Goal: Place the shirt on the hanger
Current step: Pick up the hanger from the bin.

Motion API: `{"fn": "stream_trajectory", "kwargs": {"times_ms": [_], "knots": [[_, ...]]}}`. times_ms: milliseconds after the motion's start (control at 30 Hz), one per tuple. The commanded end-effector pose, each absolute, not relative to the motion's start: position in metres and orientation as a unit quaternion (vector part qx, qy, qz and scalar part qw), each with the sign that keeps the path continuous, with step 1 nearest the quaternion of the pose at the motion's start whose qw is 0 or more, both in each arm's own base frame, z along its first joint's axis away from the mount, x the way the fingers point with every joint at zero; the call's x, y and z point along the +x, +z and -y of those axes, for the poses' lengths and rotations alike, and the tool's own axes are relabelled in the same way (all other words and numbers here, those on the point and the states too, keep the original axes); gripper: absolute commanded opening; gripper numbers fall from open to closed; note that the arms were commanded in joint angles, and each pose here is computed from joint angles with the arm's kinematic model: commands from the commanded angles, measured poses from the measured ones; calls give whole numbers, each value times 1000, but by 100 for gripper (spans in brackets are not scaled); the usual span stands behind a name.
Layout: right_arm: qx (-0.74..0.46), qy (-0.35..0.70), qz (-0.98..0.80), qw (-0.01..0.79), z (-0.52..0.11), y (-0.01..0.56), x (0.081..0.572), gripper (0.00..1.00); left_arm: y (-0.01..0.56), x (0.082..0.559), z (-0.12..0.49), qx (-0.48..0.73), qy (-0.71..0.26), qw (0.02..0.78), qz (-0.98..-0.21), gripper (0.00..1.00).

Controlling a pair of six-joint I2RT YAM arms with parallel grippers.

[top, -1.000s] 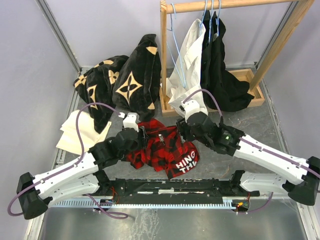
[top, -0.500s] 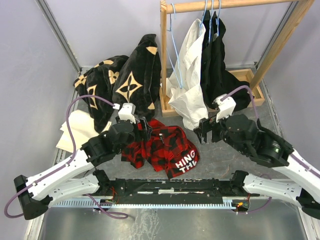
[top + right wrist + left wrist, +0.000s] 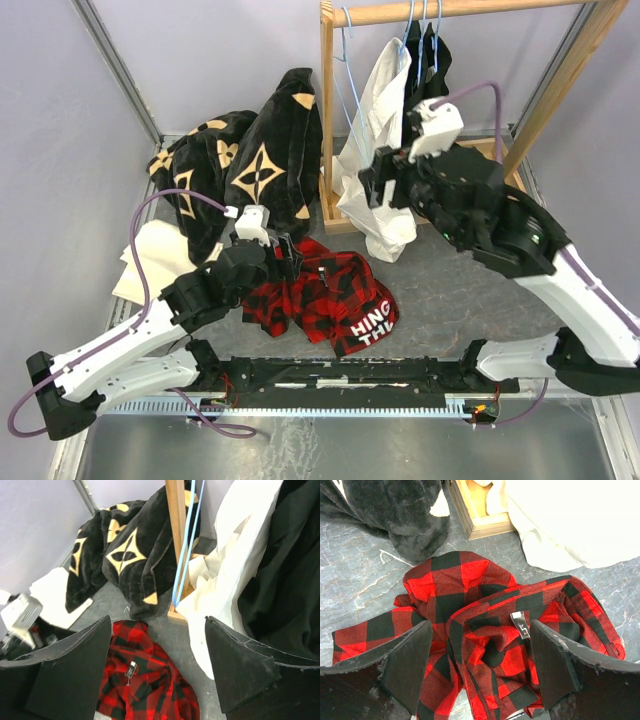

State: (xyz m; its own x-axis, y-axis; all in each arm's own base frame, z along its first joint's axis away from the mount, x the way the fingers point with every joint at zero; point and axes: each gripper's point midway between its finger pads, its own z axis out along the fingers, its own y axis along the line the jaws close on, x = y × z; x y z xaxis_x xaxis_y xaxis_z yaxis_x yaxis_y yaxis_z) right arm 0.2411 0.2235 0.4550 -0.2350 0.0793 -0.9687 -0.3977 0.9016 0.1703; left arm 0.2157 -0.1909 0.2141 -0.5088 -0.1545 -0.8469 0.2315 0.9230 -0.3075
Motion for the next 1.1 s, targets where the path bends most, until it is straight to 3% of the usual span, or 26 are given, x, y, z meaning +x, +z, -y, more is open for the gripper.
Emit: {"fn": "stream_trajectory", "kwargs": {"times_ms": [0,267,533,867,1000,1067], "knots": [[-75,163,-746,642,-223,480,272,80,244,221,184,7,-203,528,-825,84],[-74,139,-765,624,-239,461,327,73,245,217,175,0,-200,532,-823,83],[-90,186,-782,588,-262,430,357,59,247,212,169,-7,-206,533,-820,83],[-88,174,-785,589,-251,409,353,23,243,206,161,-25,-218,533,-817,82],[-92,183,-775,598,-246,420,345,3,243,206,162,-24,-217,532,-818,82],[-92,186,-771,602,-244,427,341,0,243,206,162,-23,-217,532,-818,82]]}}
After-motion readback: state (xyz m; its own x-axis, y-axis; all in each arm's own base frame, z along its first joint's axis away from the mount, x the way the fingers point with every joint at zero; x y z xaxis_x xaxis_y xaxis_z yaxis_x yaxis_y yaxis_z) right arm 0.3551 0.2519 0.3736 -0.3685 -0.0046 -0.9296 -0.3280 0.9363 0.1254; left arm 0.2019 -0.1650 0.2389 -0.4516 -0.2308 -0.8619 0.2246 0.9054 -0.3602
